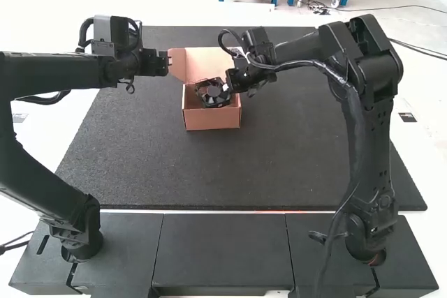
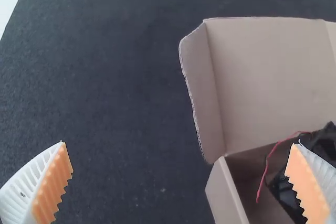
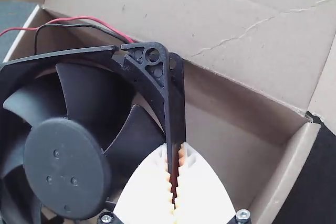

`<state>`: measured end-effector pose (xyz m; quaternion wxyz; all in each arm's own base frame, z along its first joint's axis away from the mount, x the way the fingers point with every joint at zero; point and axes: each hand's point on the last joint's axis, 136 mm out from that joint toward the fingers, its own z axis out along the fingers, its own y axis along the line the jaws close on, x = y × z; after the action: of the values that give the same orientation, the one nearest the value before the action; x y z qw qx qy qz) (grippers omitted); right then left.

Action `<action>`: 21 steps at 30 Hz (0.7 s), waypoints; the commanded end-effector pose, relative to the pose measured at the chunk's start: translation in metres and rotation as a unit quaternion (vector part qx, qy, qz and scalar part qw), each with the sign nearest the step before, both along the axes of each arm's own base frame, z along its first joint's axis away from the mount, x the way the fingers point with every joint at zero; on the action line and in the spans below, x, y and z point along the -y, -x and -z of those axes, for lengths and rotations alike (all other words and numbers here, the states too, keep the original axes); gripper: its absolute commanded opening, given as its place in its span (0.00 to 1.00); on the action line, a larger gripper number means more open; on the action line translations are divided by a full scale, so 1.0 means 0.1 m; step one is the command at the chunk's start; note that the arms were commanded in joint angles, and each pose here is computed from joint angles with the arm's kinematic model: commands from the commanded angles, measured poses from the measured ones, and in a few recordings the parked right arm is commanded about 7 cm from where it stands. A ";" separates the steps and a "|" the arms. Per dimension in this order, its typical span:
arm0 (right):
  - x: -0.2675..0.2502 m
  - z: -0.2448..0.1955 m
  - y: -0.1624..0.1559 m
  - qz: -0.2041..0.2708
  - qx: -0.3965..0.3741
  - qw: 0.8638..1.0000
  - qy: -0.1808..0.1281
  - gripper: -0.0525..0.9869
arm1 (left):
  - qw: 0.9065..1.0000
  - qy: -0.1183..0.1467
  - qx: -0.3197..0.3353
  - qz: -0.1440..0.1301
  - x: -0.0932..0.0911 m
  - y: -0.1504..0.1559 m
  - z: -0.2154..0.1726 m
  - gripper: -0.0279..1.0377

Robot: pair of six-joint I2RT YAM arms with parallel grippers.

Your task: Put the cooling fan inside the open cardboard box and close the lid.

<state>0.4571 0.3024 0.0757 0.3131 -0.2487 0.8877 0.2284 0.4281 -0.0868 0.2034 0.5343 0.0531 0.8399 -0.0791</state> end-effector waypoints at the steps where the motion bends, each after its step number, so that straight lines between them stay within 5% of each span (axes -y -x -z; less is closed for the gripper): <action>1: -0.06 -0.01 0.00 -0.011 0.005 1.000 -0.005 0.03 | 1.000 0.000 0.006 -0.009 -0.06 0.02 -0.03 0.92; 15: -0.08 0.02 0.01 -0.013 0.009 1.000 0.002 0.13 | 1.000 0.002 0.014 -0.008 -0.04 0.00 -0.06 0.92; 19: -0.05 0.03 -0.01 -0.010 0.013 1.000 0.011 0.20 | 1.000 0.001 0.012 -0.008 -0.05 0.00 -0.05 0.92; 21: -0.05 0.03 -0.01 -0.010 0.012 1.000 0.012 0.34 | 1.000 0.001 0.012 -0.008 -0.05 0.00 -0.04 0.92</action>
<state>0.4577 0.3015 0.0752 0.3163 -0.2569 0.8860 0.2213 0.4296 -0.0871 0.2069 0.5408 0.0530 0.8357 -0.0801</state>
